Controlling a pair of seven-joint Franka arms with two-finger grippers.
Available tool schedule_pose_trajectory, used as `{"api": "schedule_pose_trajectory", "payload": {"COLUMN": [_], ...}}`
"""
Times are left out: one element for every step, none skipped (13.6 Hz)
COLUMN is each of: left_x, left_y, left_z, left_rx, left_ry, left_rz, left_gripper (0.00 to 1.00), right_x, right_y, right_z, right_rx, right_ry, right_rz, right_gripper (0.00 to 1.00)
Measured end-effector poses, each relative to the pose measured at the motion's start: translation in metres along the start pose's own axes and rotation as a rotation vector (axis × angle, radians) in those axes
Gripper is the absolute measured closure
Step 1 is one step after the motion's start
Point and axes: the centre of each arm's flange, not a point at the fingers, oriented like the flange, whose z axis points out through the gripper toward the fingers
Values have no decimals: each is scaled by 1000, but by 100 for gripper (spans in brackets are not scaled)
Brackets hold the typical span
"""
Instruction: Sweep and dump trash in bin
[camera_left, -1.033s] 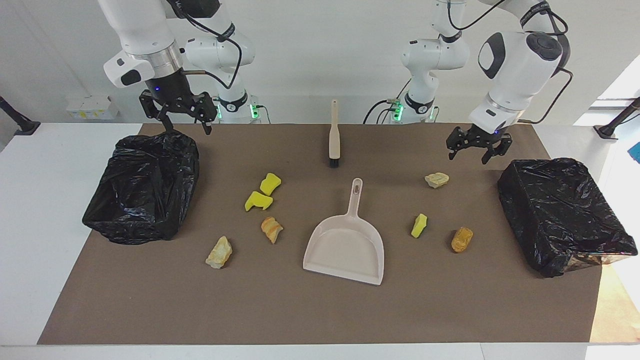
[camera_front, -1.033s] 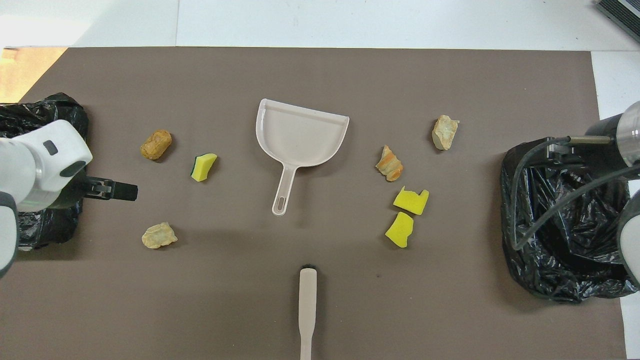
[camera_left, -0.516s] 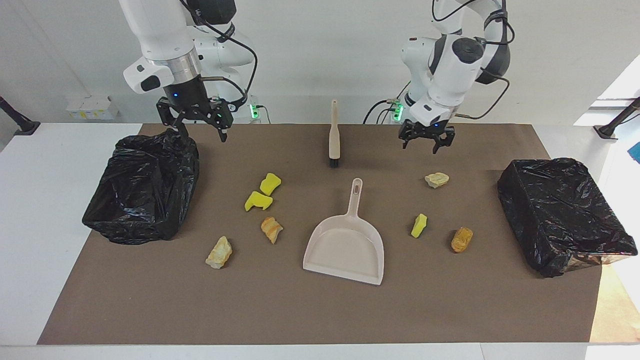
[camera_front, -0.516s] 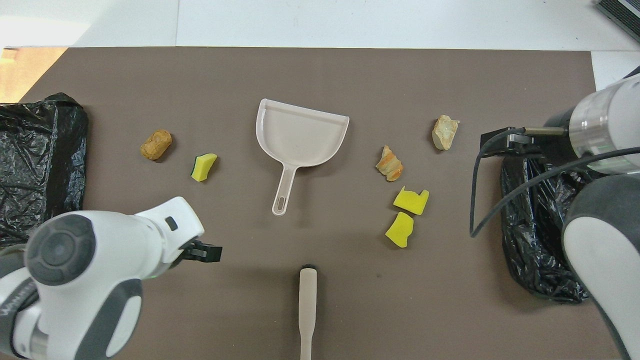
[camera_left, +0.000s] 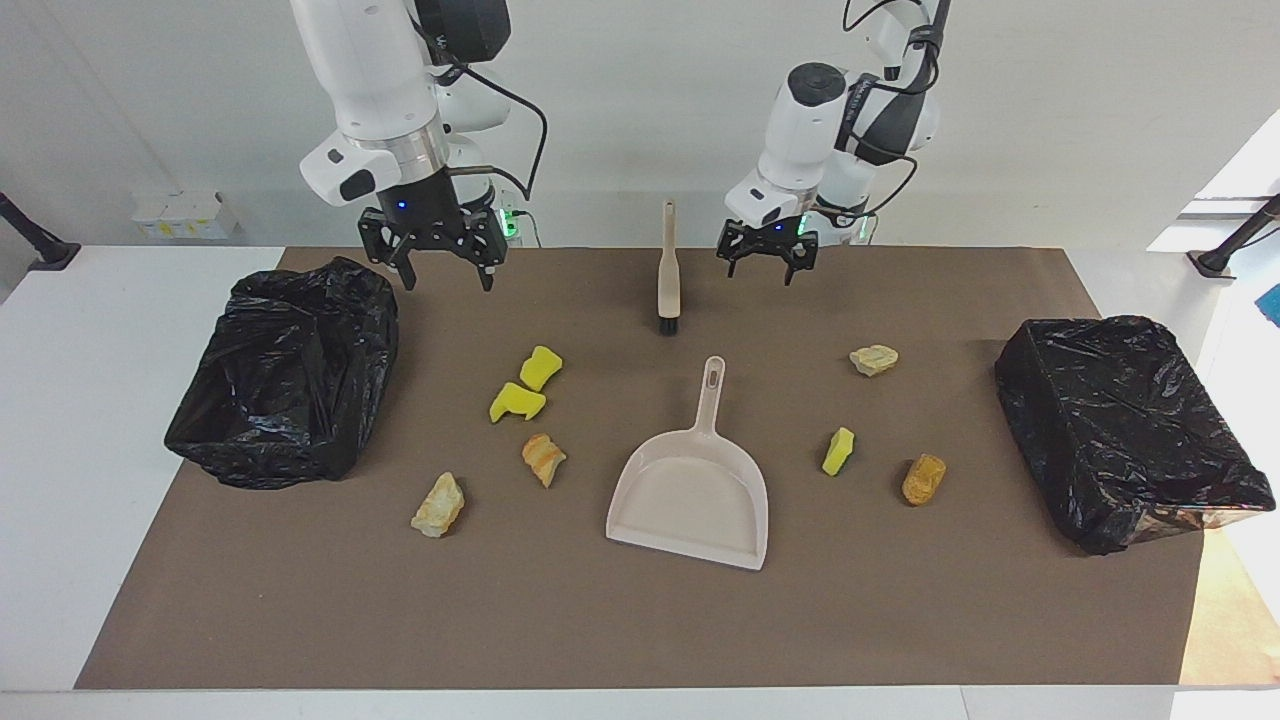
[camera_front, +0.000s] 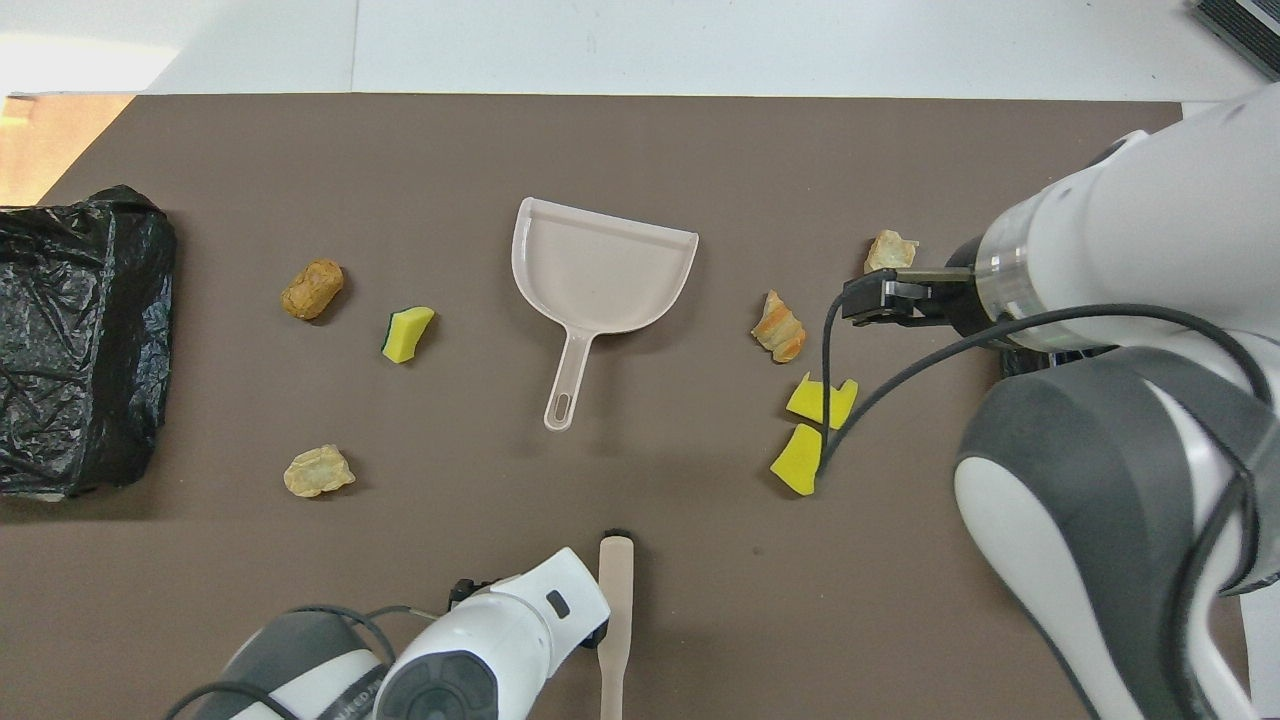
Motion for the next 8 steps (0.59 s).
{"api": "schedule_pose_trajectory", "payload": {"left_x": [-12, -24, -39, -53, -67, -78, -85, -90], "left_y": [15, 31, 47, 60, 71, 78, 81, 82], "left_z": [7, 11, 14, 17, 19, 22, 25, 30], "left_rx": [0, -1, -2, 0, 0, 0, 0, -3], "left_ry": [-5, -7, -11, -15, -18, -20, -20, -17], "left_rz": [-20, -40, -39, -26, -6, 15, 30, 42], "left_gripper": [0, 0, 0, 0, 0, 0, 0, 0], "right_x": [2, 5, 7, 9, 8, 8, 12, 19], "right_y": [-13, -26, -41, -59, -80, -96, -105, -108], "right_z": [11, 26, 43, 64, 89, 113, 131, 142], "right_rx": [5, 10, 16, 21, 24, 23, 23, 22], "right_ry": [3, 7, 10, 9, 4, -4, -9, -13], "right_rz": [24, 42, 49, 55, 68, 83, 96, 113], "right_gripper": [0, 0, 0, 0, 0, 0, 0, 0]}}
